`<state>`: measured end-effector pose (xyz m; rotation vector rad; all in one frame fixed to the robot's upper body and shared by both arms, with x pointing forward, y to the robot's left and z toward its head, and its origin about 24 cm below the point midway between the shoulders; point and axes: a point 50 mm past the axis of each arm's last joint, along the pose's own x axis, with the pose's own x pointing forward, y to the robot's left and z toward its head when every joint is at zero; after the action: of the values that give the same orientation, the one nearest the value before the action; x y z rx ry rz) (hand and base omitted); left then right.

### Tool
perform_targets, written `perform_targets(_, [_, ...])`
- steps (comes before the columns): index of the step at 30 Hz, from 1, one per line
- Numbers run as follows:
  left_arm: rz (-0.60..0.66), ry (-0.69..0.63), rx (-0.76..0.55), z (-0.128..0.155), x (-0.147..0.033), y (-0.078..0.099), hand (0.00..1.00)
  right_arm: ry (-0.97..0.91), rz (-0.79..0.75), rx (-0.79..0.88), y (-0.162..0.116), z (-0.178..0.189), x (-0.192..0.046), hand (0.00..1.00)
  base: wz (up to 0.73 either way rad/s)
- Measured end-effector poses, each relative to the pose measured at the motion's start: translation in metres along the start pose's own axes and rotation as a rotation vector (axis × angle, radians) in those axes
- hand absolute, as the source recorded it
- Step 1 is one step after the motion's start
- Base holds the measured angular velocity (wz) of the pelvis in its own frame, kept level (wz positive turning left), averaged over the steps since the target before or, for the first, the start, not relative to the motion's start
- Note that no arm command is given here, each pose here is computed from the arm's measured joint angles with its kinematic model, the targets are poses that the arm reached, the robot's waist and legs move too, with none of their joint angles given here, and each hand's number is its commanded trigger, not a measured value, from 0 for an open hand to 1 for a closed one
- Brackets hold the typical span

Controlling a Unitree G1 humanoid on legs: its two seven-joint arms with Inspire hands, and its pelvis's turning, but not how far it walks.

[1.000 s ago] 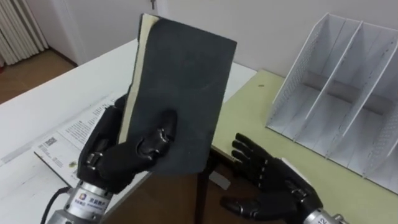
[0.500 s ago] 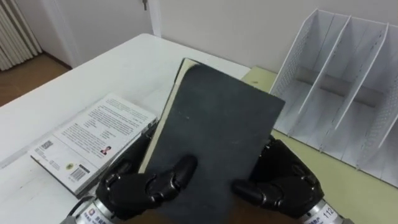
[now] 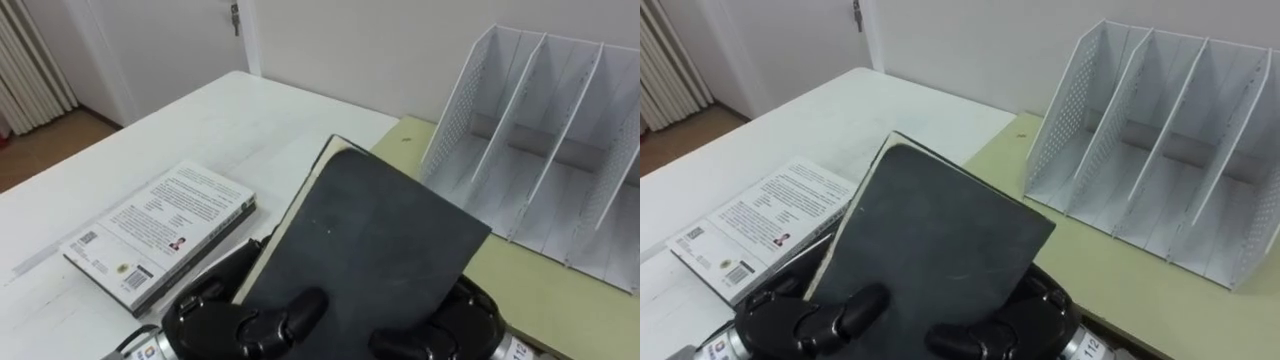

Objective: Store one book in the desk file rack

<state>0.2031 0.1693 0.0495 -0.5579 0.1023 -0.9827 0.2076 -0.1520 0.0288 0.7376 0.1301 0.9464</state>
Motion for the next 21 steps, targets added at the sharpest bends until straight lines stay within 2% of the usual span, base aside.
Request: perform_targets(21, [-0.008,0.044,-0.023,-0.0021,-0.0034,0.0063,1.0,0.053,-0.065,-0.027,-0.0044,0.0007,-0.0068,1.0,0.0])
